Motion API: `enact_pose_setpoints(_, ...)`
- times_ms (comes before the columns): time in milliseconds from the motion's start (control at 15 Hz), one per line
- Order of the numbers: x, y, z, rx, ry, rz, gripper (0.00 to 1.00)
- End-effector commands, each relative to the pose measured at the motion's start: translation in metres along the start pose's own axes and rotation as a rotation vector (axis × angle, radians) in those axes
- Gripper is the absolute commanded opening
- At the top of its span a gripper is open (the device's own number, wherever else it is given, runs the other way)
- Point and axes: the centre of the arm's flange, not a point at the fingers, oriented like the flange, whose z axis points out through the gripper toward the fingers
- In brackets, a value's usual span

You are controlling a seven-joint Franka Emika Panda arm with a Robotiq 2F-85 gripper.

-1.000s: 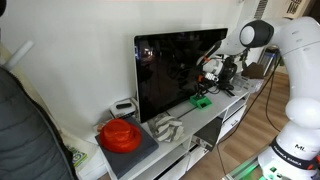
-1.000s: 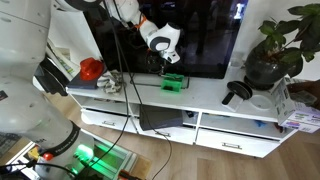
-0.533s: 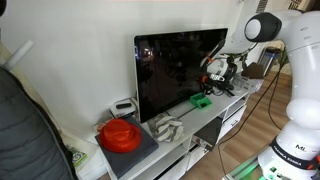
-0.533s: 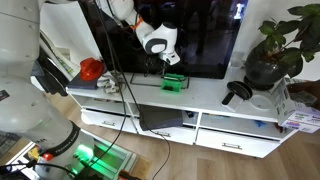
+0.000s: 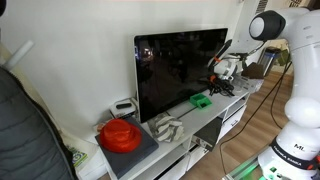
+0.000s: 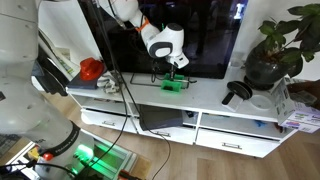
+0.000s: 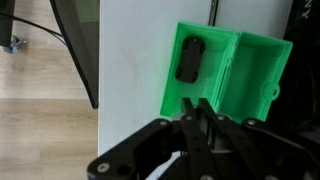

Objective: Remove the silver spoon from the green container.

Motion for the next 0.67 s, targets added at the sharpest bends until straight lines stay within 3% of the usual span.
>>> enact_pose_setpoints(0,0.027,0.021,-0.008,0.042,0.055,-0.041,0.03)
enact_pose_setpoints(600,0.075,0.031,0.029,0.096,0.068,-0.171,0.03)
